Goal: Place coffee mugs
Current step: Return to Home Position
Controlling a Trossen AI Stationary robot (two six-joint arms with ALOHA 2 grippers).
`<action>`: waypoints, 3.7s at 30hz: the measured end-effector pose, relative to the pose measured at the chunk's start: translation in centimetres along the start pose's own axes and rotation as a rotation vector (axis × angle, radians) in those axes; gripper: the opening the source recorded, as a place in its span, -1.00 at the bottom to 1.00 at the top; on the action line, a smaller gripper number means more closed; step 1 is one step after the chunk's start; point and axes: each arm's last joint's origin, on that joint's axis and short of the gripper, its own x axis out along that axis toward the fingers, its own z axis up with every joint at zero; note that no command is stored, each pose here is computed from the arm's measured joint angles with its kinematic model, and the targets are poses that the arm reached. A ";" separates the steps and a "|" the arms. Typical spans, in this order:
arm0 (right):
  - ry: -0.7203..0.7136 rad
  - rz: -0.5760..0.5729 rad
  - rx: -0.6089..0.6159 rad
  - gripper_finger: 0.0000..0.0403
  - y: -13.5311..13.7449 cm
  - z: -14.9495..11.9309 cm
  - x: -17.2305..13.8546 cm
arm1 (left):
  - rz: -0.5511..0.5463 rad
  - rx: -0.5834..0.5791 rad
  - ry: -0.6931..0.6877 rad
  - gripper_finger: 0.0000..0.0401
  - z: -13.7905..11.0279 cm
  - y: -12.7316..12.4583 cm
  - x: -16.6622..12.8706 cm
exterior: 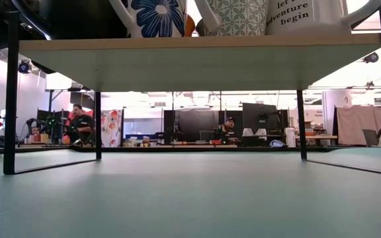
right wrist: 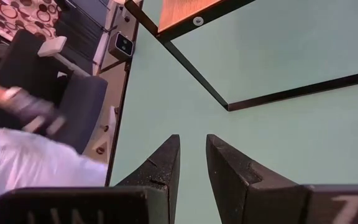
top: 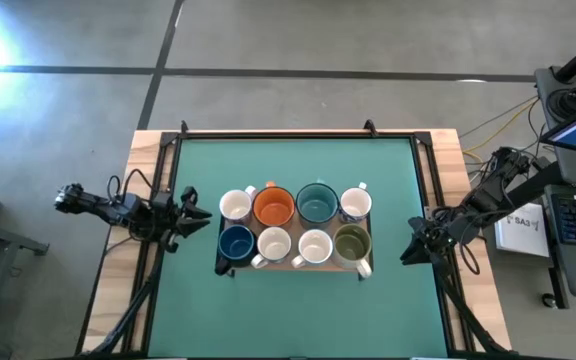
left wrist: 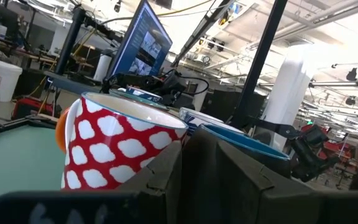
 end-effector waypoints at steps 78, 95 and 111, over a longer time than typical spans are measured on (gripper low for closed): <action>-0.775 0.506 -0.798 -0.66 0.3 -0.6 1.1 | 0.001 0.000 0.000 -0.59 0.0 0.0 0.0; -0.762 0.522 -0.757 -0.66 0.3 -0.6 1.1 | 0.000 0.000 -0.001 -0.59 0.0 0.0 0.0; -0.761 0.521 -0.758 -0.66 0.3 -0.6 1.1 | 0.001 0.000 -0.001 -0.59 0.0 0.0 0.0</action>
